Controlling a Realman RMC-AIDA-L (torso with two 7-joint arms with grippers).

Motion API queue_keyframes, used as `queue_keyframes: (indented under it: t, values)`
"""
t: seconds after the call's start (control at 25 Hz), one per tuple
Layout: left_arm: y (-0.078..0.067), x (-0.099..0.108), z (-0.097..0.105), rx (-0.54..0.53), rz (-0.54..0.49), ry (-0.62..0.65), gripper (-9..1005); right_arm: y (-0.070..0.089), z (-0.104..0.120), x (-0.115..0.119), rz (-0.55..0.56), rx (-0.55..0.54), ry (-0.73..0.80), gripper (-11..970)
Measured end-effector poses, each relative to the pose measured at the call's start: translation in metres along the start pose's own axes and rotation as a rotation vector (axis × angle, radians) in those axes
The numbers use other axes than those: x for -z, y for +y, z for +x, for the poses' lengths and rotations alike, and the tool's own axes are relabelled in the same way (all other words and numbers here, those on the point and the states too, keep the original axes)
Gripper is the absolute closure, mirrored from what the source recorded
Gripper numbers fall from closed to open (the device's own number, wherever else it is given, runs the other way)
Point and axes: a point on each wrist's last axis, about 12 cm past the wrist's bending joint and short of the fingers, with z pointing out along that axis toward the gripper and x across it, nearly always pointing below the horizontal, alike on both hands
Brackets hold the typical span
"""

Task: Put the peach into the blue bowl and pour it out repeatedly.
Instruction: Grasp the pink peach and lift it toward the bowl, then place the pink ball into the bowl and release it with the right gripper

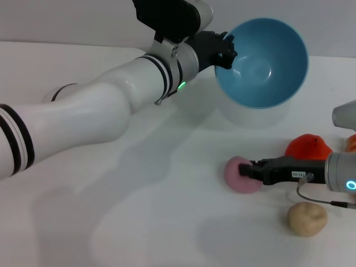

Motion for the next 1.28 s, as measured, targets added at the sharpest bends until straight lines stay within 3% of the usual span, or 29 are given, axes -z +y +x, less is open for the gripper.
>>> queue_keyframes:
  t: [0.36,0.6,0.84,1.28]
  values:
    - [0.005,0.001,0.006,-0.058,0.033,0.074,997,0.001,-0.016,0.012,-0.029,0.051,-0.067,874]
    - [0.016,0.0,0.003,-0.051,0.071,0.151,997,0.016,-0.048,0.054,-0.153,0.162,-0.228,914]
    - [0.007,-0.001,0.001,-0.068,0.122,0.18,997,0.015,-0.072,0.091,-0.11,0.18,-0.351,915]
    - [-0.015,-0.002,-0.004,-0.115,0.183,0.163,998,-0.006,-0.071,0.078,-0.001,0.071,-0.388,895]
